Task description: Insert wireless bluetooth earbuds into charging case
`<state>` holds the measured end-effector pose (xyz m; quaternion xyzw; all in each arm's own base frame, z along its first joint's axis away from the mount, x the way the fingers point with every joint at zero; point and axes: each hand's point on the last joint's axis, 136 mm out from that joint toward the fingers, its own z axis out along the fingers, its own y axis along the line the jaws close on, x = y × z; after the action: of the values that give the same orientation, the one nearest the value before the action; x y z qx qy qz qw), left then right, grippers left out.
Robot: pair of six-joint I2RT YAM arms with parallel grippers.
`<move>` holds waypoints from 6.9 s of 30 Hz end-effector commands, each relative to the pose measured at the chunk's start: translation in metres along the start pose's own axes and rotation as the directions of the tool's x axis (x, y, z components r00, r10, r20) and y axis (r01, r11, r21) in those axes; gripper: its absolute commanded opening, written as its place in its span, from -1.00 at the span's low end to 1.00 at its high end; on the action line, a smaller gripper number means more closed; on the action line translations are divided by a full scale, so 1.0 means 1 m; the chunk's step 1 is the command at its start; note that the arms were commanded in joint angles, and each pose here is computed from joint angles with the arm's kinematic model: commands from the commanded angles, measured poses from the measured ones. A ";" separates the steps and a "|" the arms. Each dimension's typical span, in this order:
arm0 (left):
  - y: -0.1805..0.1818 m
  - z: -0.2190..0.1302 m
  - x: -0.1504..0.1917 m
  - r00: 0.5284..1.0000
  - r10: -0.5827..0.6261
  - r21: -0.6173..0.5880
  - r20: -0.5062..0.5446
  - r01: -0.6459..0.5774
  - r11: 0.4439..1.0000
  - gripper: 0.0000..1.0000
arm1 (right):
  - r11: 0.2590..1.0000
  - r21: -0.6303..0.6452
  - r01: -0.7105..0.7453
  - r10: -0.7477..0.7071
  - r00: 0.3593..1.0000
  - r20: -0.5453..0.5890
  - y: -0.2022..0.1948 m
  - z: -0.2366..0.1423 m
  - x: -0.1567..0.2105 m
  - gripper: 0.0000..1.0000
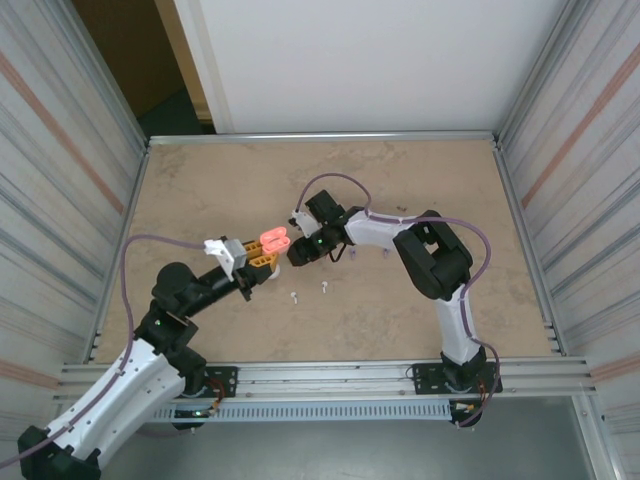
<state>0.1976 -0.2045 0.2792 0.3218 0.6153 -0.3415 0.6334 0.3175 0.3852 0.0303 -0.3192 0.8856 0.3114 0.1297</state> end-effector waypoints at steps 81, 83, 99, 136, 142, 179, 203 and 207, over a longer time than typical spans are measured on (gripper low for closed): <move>-0.007 0.034 0.009 0.996 -0.077 0.135 0.044 0.071 0.988 -1.00 | 0.791 0.476 0.384 -0.611 0.529 0.589 0.160 -0.298 -0.017 -0.72; -0.008 0.035 0.008 0.996 -0.077 0.146 0.044 0.069 0.987 -1.00 | 0.780 0.473 0.410 -0.626 0.522 0.580 0.167 -0.296 -0.019 -0.72; -0.010 0.042 0.008 0.997 -0.074 0.172 0.037 0.066 0.983 -1.00 | 0.739 0.447 0.504 -0.672 0.522 0.525 0.188 -0.262 -0.038 -0.72; -0.011 0.041 0.005 0.996 -0.072 0.173 0.042 0.064 0.983 -1.00 | 0.767 0.305 0.564 -0.635 0.603 0.483 0.195 -0.221 -0.026 -0.55; -0.010 0.040 0.006 0.996 -0.071 0.172 0.045 0.063 0.983 -1.00 | 0.779 0.279 0.561 -0.616 0.603 0.507 0.201 -0.232 -0.026 -0.34; -0.004 0.007 -0.012 0.995 -0.002 0.037 0.100 -0.002 0.999 -1.00 | 0.967 0.141 -0.213 0.134 0.893 0.430 0.017 -0.219 -0.008 0.33; -0.010 -0.001 -0.022 0.994 0.021 0.049 0.108 -0.026 0.998 -1.00 | 0.864 0.249 -0.438 0.437 0.897 0.062 -0.041 -0.104 0.019 0.26; -0.010 -0.001 -0.021 0.994 0.024 0.049 0.103 -0.029 0.998 -1.00 | 0.853 0.299 -0.428 0.438 0.898 0.036 -0.047 -0.095 0.020 0.23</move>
<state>0.1935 -0.2087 0.2868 0.3185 0.5879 -0.3679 0.6462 0.3314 0.2869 0.0766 -0.0971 0.9670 0.2129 0.1005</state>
